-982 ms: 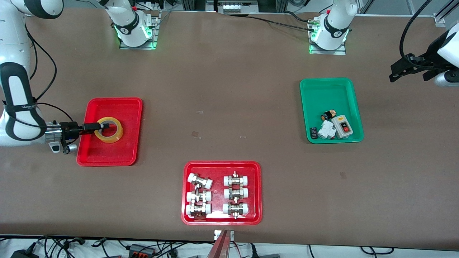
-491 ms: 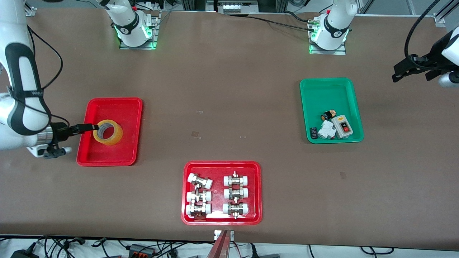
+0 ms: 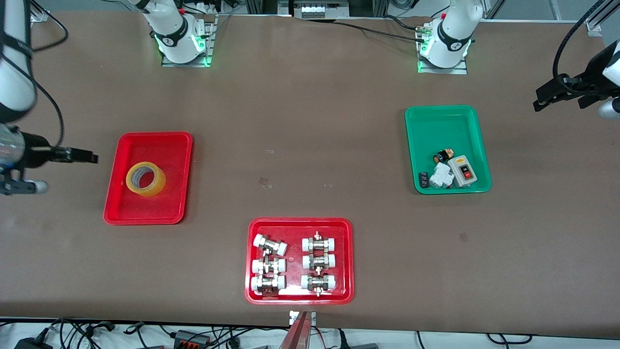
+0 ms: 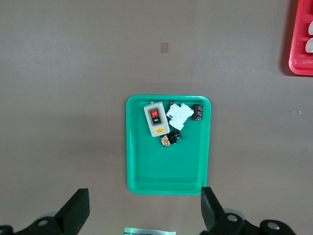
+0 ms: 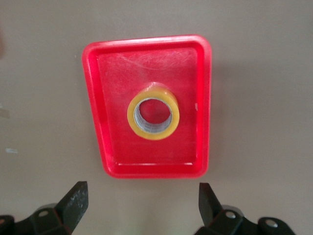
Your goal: Left arm passes tape to right arm into tray
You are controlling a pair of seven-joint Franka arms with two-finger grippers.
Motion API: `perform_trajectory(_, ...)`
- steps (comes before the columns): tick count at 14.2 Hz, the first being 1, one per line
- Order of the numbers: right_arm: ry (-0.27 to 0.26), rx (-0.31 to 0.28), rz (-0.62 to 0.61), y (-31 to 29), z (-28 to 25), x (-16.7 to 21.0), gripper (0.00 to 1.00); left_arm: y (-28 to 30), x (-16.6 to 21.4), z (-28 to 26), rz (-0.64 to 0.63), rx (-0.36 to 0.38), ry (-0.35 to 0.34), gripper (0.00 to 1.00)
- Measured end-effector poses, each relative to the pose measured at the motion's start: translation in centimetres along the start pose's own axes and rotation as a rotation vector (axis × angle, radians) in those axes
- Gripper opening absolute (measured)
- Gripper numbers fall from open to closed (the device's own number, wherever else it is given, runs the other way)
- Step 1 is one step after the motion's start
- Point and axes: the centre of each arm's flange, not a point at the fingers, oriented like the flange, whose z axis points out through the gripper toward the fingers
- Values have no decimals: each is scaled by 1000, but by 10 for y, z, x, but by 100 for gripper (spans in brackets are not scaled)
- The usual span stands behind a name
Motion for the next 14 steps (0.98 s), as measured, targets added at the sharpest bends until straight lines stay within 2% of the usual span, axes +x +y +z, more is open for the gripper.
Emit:
perform_trajectory(2, 53, -27, 3, 1, -47, -9, 100, 0, 0, 0, 0, 0, 0, 100)
perform_trajectory(4, 95, -35, 10, 0, -71, -13, 100, 0, 0, 0, 0, 0, 0, 100)
perform_trajectory(7, 129, -37, 19, -9, -74, -7, 100, 2, 0, 0, 3, 0, 0, 100)
perform_trajectory(11, 215, -63, -6, -35, -83, 1, 100, 5, 0, 0, 10, 1, 0, 100)
perform_trajectory(14, 241, -79, -1, -37, -91, -4, 100, 5, 0, 0, 10, 1, 0, 100)
